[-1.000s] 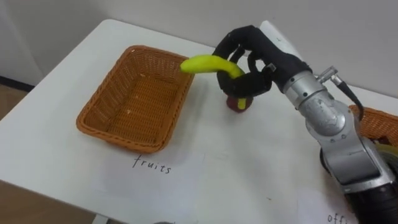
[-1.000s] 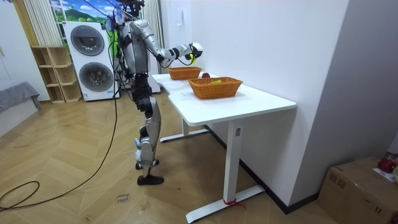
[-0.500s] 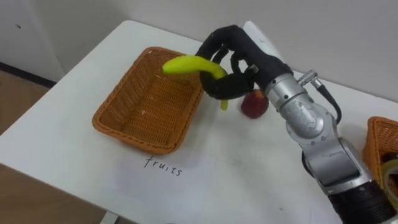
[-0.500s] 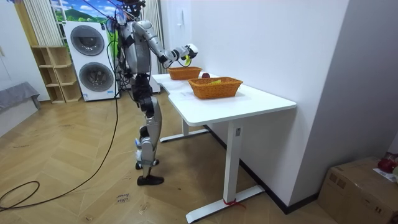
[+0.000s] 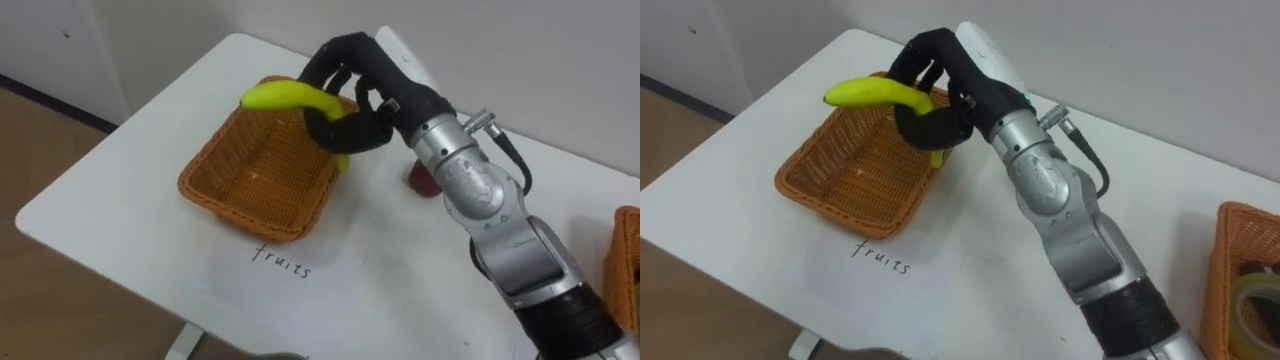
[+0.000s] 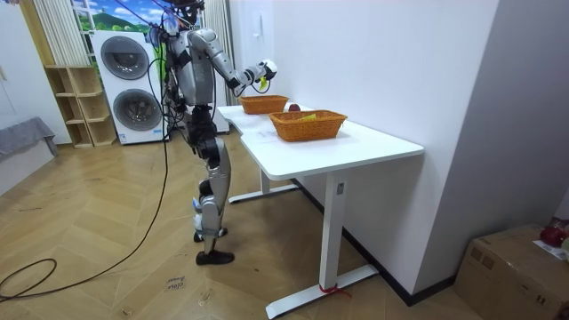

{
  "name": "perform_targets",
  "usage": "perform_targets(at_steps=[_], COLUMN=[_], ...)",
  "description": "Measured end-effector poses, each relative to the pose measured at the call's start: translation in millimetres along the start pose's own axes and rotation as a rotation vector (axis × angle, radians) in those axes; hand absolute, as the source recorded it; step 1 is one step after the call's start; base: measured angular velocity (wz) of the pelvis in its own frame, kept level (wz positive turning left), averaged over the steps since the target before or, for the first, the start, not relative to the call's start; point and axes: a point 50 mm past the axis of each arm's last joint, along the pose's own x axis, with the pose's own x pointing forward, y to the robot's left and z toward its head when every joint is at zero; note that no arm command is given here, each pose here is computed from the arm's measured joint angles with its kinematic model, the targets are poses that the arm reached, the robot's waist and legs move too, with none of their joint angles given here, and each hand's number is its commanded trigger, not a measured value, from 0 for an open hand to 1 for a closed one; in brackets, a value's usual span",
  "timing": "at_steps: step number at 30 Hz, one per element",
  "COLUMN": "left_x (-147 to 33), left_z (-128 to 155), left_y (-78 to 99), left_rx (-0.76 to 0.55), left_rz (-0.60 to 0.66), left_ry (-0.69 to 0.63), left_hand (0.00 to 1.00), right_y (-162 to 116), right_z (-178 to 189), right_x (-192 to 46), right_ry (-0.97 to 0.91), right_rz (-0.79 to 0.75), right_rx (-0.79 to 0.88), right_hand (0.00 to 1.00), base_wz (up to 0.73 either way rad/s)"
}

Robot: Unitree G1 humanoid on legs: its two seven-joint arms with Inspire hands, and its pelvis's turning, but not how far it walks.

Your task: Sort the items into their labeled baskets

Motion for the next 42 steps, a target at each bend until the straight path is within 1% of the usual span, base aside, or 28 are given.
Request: perform_targets(at_steps=[4,11,15,21,22,23,24,25,32,42], left_x=[0.2,0.5,0.4,0.3,0.4,0.4,0.4,0.4,0.3,0.3], left_z=[5,9,8,8,8,8,8,8,8,9], left_y=[0.1,1.0,0.9,1.0,1.0,1.1,1.1,1.1,0.9,1.4], left_rx=[-0.005,-0.007,-0.006,-0.006,-0.006,-0.006,-0.006,-0.006,-0.007,-0.006], left_rz=[-0.031,-0.043,-0.044,-0.041,-0.041,-0.040,-0.040,-0.040,-0.040,-0.032], left_ry=[-0.020,-0.035,-0.034,-0.034,-0.034,-0.034,-0.035,-0.035,-0.035,-0.039], left_hand=[0.00,0.00,0.00,0.00,0.00,0.00,0.00,0.00,0.00,0.00], right_y=[18,20,28,36,36,36,37,37,41,44], right_z=[6,7,9,-2,-2,-1,-1,-1,3,-3], right_x=[0,0,0,-1,-1,0,0,0,2,1], right_ry=[-0.025,-0.028,-0.034,0.011,0.010,0.010,0.009,0.009,0.003,0.028], right_rz=[0.066,0.073,0.102,0.135,0.134,0.132,0.129,0.128,0.126,0.137], right_rx=[-0.055,-0.055,-0.055,-0.053,-0.052,-0.052,-0.050,-0.049,-0.028,-0.029], right_hand=[1.00,1.00,1.00,1.00,0.84,0.60,0.50,0.00,0.00,0.00], base_wz=[0.01,0.03,0.00,0.00,0.00,0.00,0.00,0.00,0.00,0.00])
